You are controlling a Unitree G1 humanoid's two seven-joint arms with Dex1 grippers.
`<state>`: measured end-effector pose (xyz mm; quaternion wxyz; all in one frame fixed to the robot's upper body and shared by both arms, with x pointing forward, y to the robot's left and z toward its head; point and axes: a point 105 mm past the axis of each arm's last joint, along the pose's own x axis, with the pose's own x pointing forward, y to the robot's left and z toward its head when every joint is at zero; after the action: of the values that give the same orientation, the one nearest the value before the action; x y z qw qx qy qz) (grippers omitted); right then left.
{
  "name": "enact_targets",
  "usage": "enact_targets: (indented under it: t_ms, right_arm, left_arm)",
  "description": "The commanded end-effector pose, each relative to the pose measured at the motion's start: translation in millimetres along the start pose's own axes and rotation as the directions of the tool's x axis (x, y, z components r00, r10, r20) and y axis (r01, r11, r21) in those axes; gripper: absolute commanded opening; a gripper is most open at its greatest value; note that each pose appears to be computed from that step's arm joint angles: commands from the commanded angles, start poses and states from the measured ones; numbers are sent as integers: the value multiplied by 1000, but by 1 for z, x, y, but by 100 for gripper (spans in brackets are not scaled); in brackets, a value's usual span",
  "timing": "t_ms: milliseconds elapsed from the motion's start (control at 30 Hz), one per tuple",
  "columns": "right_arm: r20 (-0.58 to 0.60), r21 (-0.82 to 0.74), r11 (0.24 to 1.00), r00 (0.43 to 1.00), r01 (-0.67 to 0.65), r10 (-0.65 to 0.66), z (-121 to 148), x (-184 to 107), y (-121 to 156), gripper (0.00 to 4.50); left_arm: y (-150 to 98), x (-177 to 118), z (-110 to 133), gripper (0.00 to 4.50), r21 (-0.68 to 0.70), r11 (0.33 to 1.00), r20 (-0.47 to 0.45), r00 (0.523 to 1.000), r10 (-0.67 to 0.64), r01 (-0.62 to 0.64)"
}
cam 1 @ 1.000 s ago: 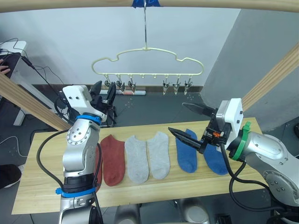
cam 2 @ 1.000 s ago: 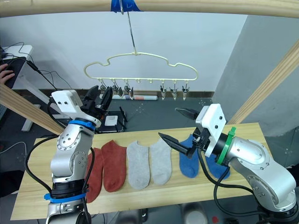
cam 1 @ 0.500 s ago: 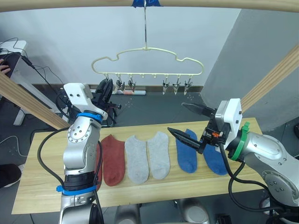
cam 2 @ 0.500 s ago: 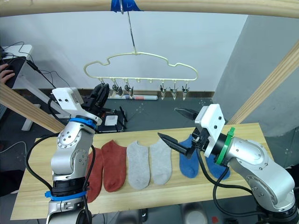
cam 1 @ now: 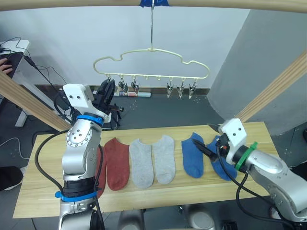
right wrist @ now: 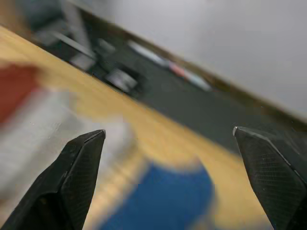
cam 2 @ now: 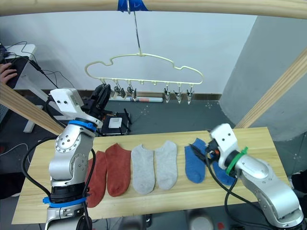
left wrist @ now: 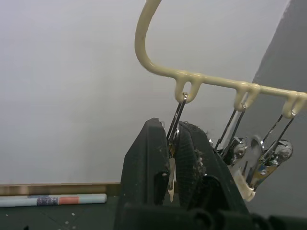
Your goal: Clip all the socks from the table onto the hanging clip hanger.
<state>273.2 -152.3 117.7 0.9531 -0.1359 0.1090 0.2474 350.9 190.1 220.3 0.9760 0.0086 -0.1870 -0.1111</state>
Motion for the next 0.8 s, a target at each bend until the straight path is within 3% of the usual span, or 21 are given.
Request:
enact_targets:
  t_ms: [33, 333, 567, 667, 800]
  right_arm:
    - [-23, 5, 981, 980, 196, -196, -18, 1, -28, 450]
    - [-136, 131, 877, 885, 462, -446, -85, 29, -62, 450]
    - [-240, 283, 816, 861, 505, -449, -112, 45, -63, 450]
    - [-274, 308, 804, 857, 508, -436, -119, 44, -57, 387]
    - [-289, 288, 812, 855, 508, -432, -122, 42, -48, 245]
  left_arm:
    - [-10, -1, 13, 14, 24, 999, 35, 998, -48, 47]
    - [-15, 0, 15, 14, 20, 997, 26, 997, -73, 72]
    - [-15, 0, 18, 14, 26, 996, 24, 996, -90, 89]
    - [-14, 0, 20, 14, 29, 995, 21, 995, -96, 95]
    - [-12, -1, 21, 14, 31, 995, 17, 995, -96, 96]
